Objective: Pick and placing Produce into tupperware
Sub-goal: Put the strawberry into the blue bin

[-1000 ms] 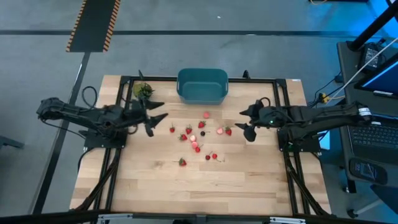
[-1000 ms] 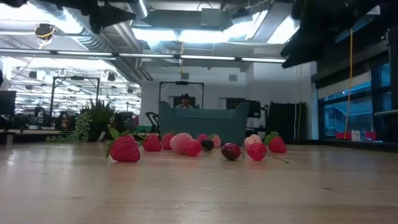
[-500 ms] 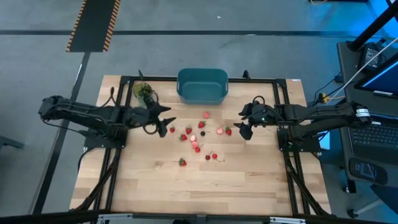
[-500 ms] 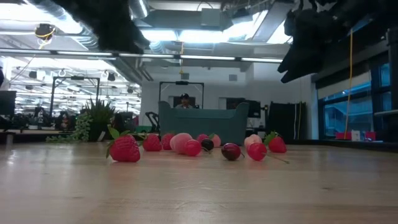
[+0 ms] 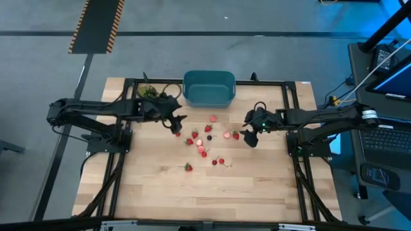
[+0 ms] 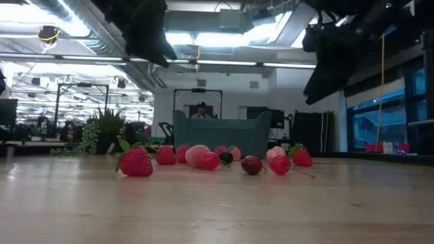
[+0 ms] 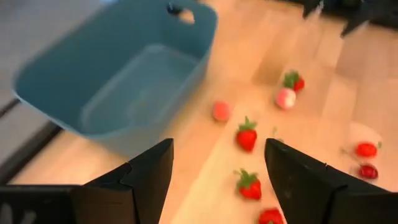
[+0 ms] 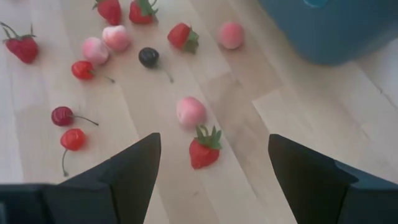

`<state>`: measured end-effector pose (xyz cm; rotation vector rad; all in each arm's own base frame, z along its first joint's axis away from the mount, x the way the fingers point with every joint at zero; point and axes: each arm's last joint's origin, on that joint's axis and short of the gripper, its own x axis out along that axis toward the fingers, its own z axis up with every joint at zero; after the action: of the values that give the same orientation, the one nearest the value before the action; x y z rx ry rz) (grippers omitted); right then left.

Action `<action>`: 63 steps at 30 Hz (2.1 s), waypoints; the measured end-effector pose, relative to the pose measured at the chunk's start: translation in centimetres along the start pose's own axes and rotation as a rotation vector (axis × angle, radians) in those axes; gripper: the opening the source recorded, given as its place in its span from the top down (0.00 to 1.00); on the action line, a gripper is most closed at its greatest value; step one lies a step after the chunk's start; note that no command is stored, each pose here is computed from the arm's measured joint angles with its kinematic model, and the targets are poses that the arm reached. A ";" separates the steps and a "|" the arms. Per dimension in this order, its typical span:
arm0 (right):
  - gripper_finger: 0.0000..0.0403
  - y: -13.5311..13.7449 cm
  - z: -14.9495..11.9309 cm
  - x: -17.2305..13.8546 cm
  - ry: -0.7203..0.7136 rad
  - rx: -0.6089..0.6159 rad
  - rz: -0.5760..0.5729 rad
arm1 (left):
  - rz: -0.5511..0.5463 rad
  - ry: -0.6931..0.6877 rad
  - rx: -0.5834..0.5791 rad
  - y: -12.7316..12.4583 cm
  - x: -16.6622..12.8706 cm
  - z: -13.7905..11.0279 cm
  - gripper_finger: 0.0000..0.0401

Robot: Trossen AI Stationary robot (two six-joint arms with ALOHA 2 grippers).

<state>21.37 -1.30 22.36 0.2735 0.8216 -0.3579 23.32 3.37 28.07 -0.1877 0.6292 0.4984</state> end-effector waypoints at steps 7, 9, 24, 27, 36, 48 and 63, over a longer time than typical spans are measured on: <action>0.26 0.0 0.1 0.1 -0.009 0.003 -0.011 | -0.026 0.066 0.000 -1.0 1.4 -0.7 0.39; 0.26 0.0 0.1 0.1 -0.015 0.014 -0.015 | -0.035 0.081 0.014 -1.4 1.4 -1.0 0.39; 0.26 0.4 -0.9 3.5 0.141 -0.030 -0.030 | -0.084 0.128 0.050 -4.7 1.1 -2.6 0.39; 0.26 0.5 -1.2 4.5 0.172 -0.036 -0.042 | -0.083 0.141 0.033 -5.0 1.4 -2.8 0.39; 0.26 0.8 -1.9 7.3 0.228 -0.023 -0.068 | -0.079 0.147 0.014 -5.2 1.9 -2.9 0.39; 0.26 1.1 -2.7 10.1 0.255 -0.022 -0.083 | -0.035 0.111 0.009 -5.1 2.0 -2.7 0.39; 0.65 1.1 -3.0 10.8 0.265 0.026 -0.106 | -0.040 0.102 0.012 -5.2 2.0 -2.6 0.39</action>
<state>26.61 -1.43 12.39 0.3060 1.0950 -0.4377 25.90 -1.17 24.87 -0.2148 0.7266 0.4488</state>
